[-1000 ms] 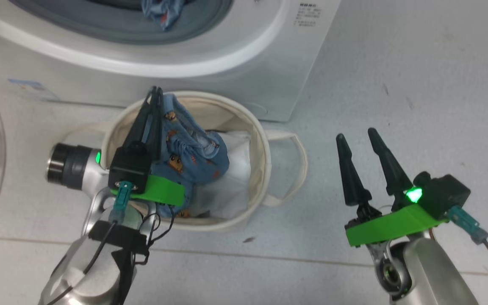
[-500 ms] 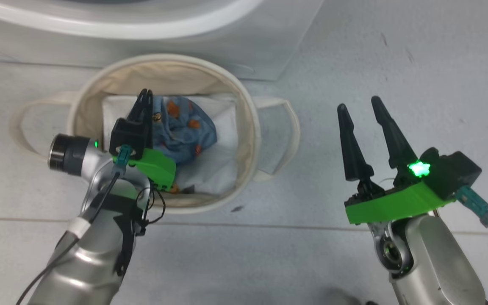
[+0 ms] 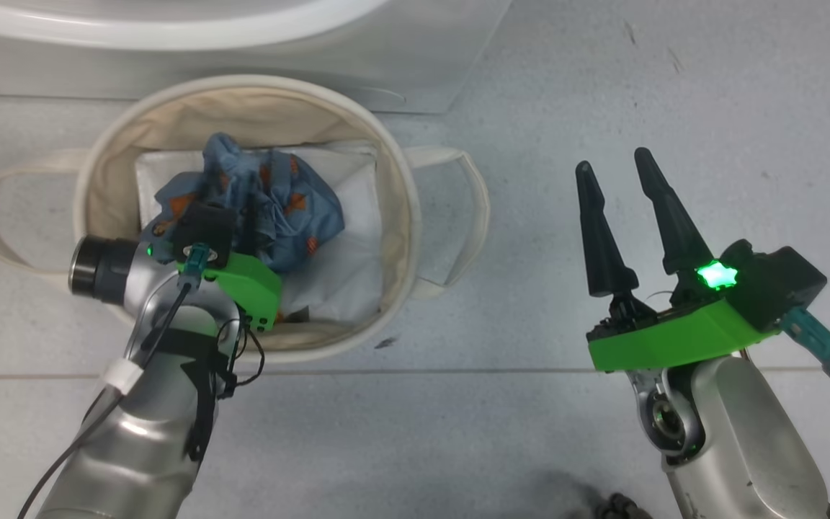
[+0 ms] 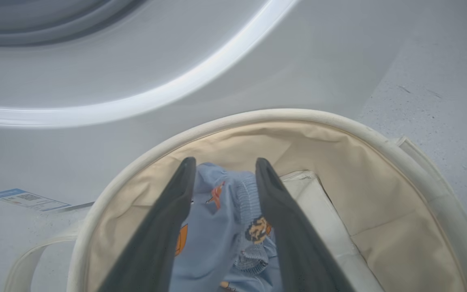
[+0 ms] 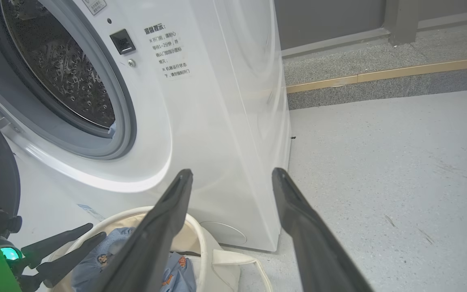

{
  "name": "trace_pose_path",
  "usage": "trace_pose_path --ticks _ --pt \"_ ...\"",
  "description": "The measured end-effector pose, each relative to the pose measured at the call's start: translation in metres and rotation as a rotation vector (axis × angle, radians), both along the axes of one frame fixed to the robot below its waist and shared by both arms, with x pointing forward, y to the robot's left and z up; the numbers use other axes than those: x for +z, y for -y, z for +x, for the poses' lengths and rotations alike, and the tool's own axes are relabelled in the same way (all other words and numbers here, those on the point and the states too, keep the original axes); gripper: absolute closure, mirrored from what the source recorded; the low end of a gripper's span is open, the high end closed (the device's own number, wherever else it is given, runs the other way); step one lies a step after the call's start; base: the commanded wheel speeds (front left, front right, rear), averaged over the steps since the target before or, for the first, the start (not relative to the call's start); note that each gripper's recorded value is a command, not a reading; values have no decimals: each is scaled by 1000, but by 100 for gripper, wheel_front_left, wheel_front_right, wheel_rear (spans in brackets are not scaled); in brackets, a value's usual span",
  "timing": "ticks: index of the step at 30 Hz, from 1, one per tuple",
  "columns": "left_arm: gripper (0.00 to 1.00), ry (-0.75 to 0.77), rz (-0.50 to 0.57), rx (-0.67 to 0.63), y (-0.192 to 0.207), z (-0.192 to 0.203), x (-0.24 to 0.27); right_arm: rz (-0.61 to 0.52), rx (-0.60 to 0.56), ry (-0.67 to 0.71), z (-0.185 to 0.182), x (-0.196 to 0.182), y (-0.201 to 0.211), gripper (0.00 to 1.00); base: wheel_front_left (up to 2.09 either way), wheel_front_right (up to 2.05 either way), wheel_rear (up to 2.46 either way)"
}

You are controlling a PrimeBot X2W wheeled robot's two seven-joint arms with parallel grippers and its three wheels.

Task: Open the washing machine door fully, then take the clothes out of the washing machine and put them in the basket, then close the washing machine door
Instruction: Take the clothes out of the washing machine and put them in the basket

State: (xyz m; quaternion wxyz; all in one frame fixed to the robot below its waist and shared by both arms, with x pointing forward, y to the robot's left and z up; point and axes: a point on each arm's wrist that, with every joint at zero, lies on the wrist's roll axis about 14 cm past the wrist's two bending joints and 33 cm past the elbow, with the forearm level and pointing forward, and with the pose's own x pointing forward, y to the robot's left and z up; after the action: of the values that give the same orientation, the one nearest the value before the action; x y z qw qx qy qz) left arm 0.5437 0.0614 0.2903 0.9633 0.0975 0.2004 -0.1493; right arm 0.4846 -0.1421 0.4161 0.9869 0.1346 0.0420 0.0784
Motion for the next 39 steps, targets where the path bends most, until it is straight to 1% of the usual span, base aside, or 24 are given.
trace_pose_path --ticks 4,9,10,19,23,32,37,39 --pt "0 43 -5 12 -4 5 19 7 10 23 1 10 -5 0 0 0 0" --pt "0 147 -43 29 -7 8 61 15 30 54 0 24 -13 0 0 0 0" --pt "0 187 -58 49 -12 5 77 19 39 70 -1 32 -16 0 0 0 0" --pt "0 396 -127 122 -36 -23 163 39 81 147 -12 69 -34 0 0 0 0" --pt "0 473 -144 158 -49 -42 193 44 96 170 -20 81 -40 0 0 0 0" --pt "0 547 -159 192 -63 -82 224 46 100 199 -33 96 -43 0 0 0 0" --pt "0 520 -138 241 -76 -98 214 48 103 200 -40 98 -44 0 0 0 0" --pt "0 504 -149 244 -76 -104 211 47 102 192 -42 96 -43 0 0 0 0"
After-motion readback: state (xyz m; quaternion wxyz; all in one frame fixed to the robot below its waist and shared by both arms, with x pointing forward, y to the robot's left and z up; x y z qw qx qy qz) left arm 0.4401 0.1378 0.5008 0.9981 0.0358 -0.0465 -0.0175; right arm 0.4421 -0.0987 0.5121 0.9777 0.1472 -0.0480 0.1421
